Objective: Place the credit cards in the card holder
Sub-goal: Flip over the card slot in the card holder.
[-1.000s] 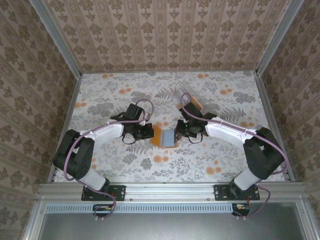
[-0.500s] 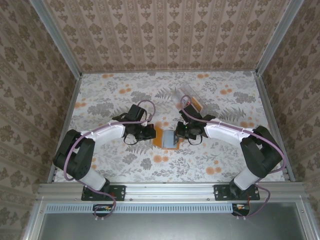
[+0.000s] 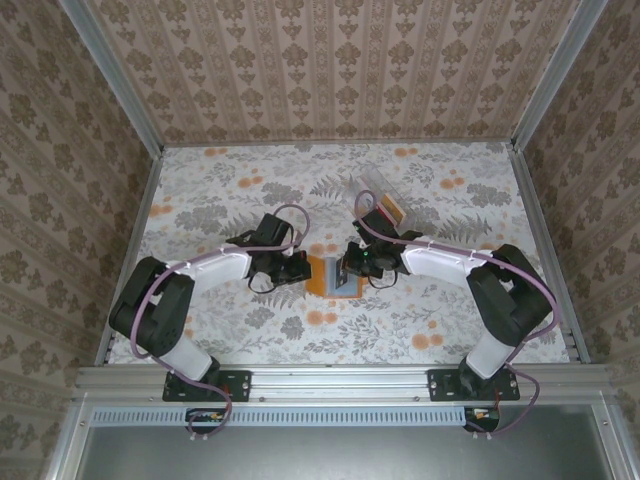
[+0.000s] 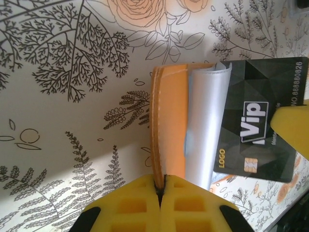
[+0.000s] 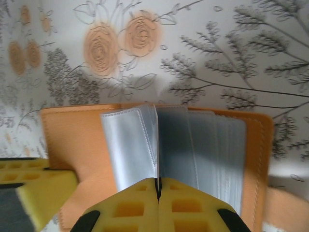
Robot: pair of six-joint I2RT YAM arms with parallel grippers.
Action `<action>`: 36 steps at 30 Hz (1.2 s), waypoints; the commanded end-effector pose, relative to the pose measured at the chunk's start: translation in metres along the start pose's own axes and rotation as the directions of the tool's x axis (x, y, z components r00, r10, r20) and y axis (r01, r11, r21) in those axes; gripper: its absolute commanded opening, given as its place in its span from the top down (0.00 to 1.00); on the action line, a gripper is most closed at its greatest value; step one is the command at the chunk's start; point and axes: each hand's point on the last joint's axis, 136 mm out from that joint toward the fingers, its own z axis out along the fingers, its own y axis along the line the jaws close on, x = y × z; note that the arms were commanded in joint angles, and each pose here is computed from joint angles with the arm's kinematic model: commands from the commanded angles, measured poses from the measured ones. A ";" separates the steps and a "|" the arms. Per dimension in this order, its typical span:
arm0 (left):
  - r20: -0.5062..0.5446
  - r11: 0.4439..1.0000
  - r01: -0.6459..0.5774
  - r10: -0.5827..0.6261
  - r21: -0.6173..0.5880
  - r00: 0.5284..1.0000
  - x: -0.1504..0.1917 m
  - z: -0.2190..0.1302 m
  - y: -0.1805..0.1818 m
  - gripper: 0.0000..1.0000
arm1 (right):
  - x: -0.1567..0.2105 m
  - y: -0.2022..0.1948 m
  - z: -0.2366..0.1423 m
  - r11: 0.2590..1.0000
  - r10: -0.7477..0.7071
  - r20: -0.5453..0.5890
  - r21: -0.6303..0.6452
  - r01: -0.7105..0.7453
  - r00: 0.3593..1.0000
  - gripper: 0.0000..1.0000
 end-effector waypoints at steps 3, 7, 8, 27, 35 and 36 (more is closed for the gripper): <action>-0.020 0.998 0.037 -0.038 -0.044 0.999 0.009 0.012 0.016 1.00 | 0.004 0.028 -0.002 0.992 -0.004 -0.027 -0.128 0.000 1.000 1.00; -0.016 0.997 0.045 -0.046 -0.056 0.999 0.009 0.015 0.021 1.00 | 0.002 0.036 -0.010 0.989 -0.021 -0.024 -0.145 0.017 1.000 1.00; -0.017 0.997 0.046 -0.047 -0.055 0.999 0.009 0.016 0.021 1.00 | 0.002 0.036 -0.011 0.989 -0.021 -0.022 -0.148 0.017 1.000 1.00; -0.024 0.993 0.053 -0.055 -0.102 0.998 0.012 0.023 0.034 1.00 | -0.006 0.022 -0.026 0.997 -0.011 0.037 -0.072 0.013 0.999 1.00; -0.016 0.992 0.050 -0.052 -0.115 0.999 0.014 0.021 0.037 1.00 | 0.002 -0.015 -0.014 0.997 0.006 0.022 0.077 -0.007 1.000 1.00; -0.014 0.992 0.049 -0.051 -0.115 0.999 0.013 0.020 0.036 1.00 | 0.002 -0.018 -0.016 0.996 0.000 0.025 0.094 -0.002 1.000 1.00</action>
